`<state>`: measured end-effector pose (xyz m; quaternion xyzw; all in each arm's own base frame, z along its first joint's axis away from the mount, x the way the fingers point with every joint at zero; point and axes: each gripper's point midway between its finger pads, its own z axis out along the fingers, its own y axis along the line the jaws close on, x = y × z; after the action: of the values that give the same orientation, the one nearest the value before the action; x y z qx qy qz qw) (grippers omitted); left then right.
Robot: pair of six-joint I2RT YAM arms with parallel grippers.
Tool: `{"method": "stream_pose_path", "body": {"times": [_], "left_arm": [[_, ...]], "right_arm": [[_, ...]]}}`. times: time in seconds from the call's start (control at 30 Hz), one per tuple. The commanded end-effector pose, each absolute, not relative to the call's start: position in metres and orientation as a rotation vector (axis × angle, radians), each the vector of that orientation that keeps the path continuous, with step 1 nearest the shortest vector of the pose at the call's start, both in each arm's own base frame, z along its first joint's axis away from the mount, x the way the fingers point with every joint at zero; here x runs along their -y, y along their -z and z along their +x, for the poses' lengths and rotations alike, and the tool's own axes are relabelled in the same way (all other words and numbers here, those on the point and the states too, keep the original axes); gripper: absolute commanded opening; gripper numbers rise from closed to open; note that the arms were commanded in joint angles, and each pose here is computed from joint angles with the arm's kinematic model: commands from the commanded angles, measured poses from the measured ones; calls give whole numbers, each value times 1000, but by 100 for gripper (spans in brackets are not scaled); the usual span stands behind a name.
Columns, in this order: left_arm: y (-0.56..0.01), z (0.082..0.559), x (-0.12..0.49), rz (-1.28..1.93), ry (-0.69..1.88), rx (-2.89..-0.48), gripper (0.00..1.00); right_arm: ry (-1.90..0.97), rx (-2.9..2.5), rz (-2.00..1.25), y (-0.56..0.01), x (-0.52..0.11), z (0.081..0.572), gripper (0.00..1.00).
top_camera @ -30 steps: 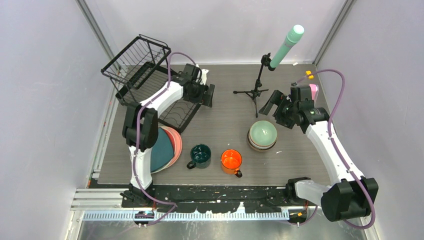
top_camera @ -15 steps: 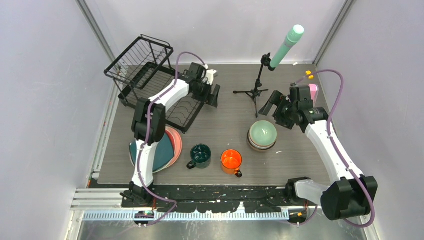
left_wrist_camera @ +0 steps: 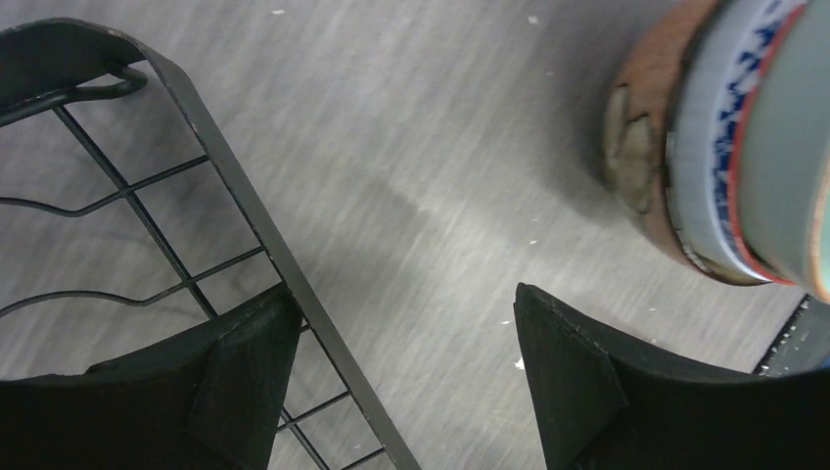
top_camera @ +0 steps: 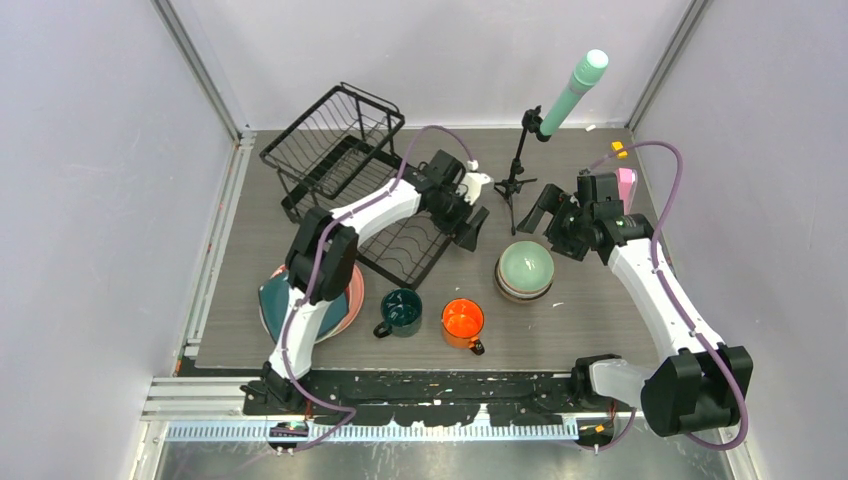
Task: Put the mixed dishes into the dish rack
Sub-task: Move the dish rack to the center of the board.
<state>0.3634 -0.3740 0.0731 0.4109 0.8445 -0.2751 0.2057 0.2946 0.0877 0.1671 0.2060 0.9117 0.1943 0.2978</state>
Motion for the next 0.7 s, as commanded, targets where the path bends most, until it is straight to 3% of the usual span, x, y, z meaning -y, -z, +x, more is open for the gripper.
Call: {"method": "stream_pose_path", "body": {"times": [0.0, 0.4, 0.67], "left_arm": [[-102, 341, 395, 1194, 908, -2261, 81], [-184, 337, 398, 1047, 959, -2093, 90], [-201, 306, 350, 942, 852, -2153, 86]], "right_arm": [[-524, -2410, 556, -170, -89, 296, 100], [-655, -2366, 502, -184, -104, 288, 100], [-844, -2327, 425, -193, -131, 285, 95]]}}
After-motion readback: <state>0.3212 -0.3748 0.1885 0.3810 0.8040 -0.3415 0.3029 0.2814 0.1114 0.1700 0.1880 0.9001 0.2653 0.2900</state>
